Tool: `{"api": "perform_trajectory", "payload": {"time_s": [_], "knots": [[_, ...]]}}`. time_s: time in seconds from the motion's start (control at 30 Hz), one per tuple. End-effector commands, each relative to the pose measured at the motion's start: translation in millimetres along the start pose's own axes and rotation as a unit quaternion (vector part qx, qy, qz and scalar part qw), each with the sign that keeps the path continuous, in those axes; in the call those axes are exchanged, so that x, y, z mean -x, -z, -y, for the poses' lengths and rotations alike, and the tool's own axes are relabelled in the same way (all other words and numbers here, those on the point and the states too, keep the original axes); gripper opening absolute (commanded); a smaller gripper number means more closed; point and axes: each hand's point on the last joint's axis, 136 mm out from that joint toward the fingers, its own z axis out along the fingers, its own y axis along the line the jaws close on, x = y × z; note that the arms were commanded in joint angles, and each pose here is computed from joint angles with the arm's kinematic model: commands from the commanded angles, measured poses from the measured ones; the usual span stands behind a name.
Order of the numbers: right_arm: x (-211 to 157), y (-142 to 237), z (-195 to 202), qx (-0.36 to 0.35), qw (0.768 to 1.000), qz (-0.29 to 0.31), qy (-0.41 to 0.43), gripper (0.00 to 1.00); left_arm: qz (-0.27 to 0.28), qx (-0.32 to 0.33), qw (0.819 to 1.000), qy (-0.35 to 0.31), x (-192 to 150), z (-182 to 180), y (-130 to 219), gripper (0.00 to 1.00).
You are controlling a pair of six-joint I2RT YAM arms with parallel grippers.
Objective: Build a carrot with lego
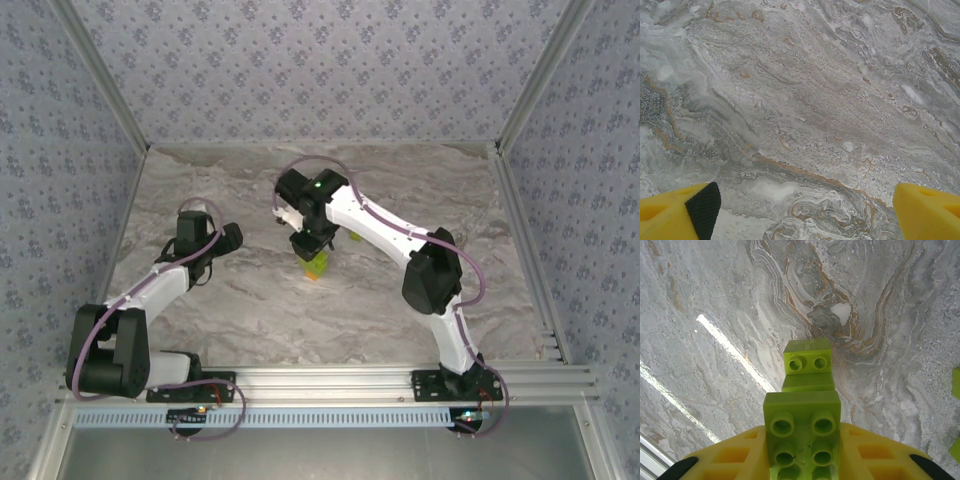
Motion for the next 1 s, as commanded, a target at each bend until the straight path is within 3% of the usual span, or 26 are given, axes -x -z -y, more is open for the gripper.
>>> {"api": "perform_trajectory", "payload": {"time_s": [0.0,0.97], "knots": [[-6.1,-5.7,-0.3,0.013,1.0,-0.013,0.003,0.35,0.007,-0.01,1.0,-0.007,5.5,4.1,1.6,0.91],[-6.4,-30.8,1.4,0.034,0.999,-0.026,-0.007,0.35,0.004,-0.008,1.0,-0.007,4.7,3.7,-0.8,0.91]]}}
